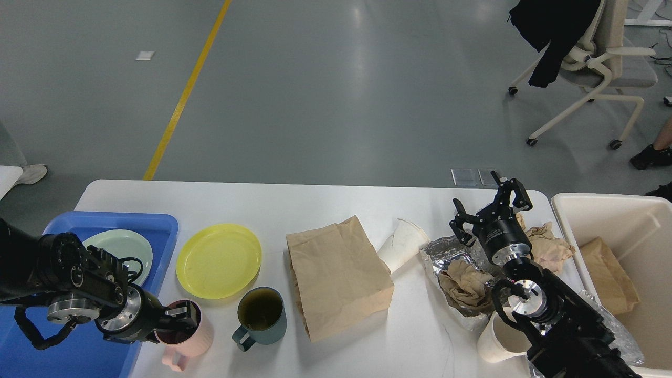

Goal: Tidy desktop
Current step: 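Lower the left gripper and grasp the pink mug, then carry the pink mug onto the blue tray and release it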

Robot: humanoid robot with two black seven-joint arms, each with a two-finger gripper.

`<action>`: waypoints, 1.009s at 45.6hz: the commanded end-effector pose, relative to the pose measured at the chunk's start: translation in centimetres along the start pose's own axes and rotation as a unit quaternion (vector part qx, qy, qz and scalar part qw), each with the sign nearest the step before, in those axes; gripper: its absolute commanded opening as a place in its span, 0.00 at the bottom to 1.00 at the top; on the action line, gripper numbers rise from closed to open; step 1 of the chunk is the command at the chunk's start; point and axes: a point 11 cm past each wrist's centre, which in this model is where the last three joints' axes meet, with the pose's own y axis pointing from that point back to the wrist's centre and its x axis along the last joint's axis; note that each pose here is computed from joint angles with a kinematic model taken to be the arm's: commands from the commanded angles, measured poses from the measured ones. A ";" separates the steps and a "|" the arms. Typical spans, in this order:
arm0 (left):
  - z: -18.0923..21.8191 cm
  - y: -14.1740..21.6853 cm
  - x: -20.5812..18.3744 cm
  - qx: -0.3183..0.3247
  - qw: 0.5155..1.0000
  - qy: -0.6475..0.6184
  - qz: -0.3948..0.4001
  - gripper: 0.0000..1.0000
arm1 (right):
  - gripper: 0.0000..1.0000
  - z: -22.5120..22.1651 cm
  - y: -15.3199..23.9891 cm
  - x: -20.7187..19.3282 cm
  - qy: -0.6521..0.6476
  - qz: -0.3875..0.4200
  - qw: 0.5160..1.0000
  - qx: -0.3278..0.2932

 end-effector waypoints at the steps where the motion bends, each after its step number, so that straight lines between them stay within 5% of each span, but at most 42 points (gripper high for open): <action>1: -0.1 -0.1 -0.1 0.004 1.000 -0.001 -0.004 0.34 | 1.00 0.0 0.0 0.0 0.000 0.000 1.000 0.000; 15: -0.5 -0.1 -0.3 0.018 1.000 -0.001 -0.007 0.00 | 1.00 0.0 0.0 0.0 0.000 0.000 1.000 0.000; 33: 0.0 2.0 0.4 0.021 0.999 -0.004 -0.036 0.00 | 1.00 0.0 0.0 0.0 0.000 0.000 1.000 0.000; 46: 1.5 14.0 3.0 0.025 0.999 -0.024 -0.015 0.00 | 1.00 0.0 0.0 0.0 0.000 0.001 1.000 0.000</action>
